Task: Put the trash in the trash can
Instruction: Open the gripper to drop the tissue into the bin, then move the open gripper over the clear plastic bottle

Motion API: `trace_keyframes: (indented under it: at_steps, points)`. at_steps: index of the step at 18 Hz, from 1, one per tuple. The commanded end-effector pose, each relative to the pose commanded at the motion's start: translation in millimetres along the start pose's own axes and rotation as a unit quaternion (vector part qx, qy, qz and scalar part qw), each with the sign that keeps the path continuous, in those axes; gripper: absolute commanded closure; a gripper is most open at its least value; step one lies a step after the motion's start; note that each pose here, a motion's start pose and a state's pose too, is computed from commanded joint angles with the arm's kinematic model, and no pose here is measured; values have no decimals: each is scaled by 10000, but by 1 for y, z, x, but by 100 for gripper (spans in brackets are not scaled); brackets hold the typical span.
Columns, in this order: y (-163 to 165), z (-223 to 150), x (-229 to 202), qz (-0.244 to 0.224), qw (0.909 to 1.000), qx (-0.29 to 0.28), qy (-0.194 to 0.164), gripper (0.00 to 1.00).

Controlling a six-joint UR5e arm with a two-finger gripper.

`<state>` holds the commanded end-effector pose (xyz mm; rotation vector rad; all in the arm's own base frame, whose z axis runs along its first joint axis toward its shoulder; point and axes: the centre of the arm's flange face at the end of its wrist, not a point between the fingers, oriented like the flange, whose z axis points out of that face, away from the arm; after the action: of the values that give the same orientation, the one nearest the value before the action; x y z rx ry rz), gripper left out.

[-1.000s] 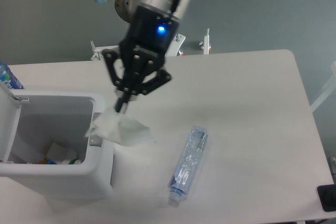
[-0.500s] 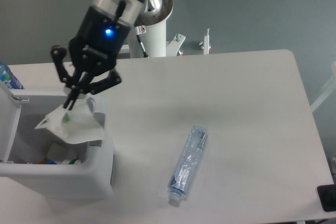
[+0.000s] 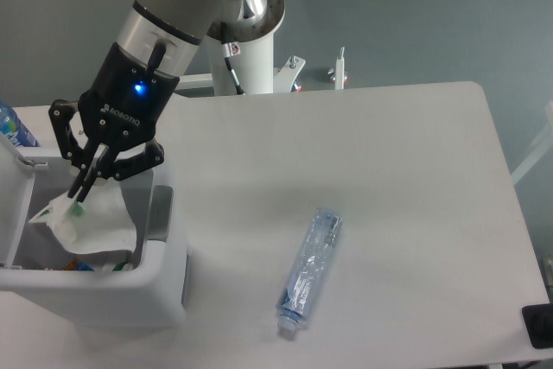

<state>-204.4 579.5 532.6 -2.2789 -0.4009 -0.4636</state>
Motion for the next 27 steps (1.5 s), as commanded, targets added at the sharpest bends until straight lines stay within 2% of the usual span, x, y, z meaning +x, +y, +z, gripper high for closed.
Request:
trace_keyframes:
  at_steps: [1,7,10,12,16,17,18,19,21,25,27]
  points:
    - [-1,-2,-1,6,9999,4,-147,0]
    - [-11,-21,-24,-119,9992,159,-359,0]
    - [-31,-59,-57,-396,9960,503,-627,0]
    - [-39,-85,-86,-865,9903,732,-805,0]
    - [-48,-102,-108,-947,9868,881,-977,0]
    - [-51,-106,-114,-965,9846,899,-1149,0]
    - [-53,-108,-124,-963,9798,876,-1519,0]
    - [-54,-109,-133,-912,9740,815,-1907,0]
    - [-52,-99,-153,-745,9685,598,-2299,0]
    - [-36,-70,-182,-152,9709,83,-2389,0]
    - [-28,-55,-201,140,9664,-248,-2556,0]
